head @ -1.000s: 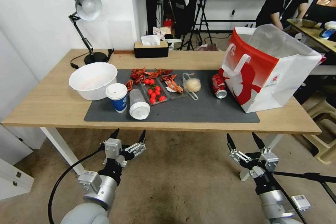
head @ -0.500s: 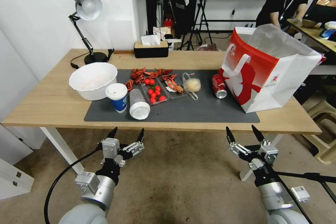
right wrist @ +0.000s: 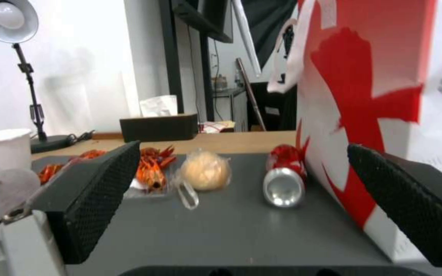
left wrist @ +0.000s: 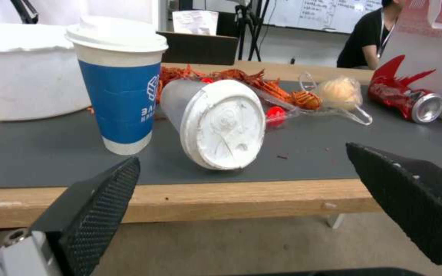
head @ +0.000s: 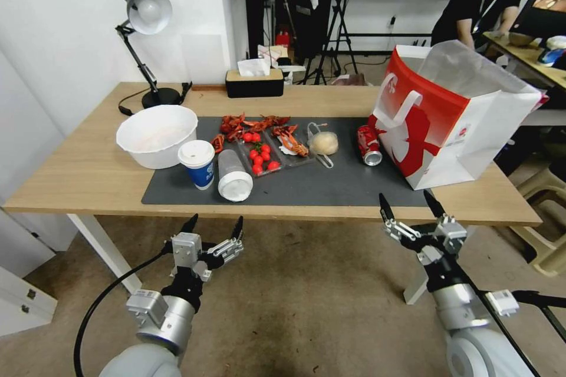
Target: Pick up the trash from the table and place it into the takeout bag.
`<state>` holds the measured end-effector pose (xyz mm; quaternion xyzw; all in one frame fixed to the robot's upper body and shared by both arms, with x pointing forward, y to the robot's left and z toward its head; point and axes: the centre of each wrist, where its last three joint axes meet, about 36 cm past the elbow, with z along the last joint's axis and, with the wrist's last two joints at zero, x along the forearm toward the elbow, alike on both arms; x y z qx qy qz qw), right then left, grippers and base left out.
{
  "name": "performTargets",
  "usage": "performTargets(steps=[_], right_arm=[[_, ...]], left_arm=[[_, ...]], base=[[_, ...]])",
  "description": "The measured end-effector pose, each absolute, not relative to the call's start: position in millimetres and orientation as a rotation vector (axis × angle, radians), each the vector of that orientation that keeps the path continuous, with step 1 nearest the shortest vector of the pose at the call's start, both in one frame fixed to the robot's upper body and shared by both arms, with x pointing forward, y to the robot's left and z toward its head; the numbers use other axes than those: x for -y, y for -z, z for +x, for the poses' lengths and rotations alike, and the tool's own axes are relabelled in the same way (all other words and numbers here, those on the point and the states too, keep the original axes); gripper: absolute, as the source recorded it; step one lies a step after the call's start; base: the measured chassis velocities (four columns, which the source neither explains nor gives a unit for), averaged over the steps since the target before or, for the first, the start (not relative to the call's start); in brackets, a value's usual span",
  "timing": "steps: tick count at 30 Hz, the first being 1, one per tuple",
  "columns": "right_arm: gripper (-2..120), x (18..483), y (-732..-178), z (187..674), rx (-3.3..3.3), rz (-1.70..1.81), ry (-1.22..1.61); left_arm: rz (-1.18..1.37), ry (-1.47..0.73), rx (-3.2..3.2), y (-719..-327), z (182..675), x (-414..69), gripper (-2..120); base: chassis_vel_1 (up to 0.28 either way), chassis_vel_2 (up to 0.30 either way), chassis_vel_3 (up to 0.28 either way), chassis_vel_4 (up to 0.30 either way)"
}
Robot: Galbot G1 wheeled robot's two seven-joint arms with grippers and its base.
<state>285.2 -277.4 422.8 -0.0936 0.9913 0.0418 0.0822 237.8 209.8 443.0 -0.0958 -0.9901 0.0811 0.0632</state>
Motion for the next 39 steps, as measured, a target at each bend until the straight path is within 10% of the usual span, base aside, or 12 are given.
performTargets(steps=[39], right_arm=[[100, 233.6, -488.8, 444.7, -3.251, -0.152, -0.081]], left_arm=[[-0.242, -0.217, 2.986, -440.6, 231.0, -206.5, 100]], base=[[0.0, 0.0, 0.0, 0.0]])
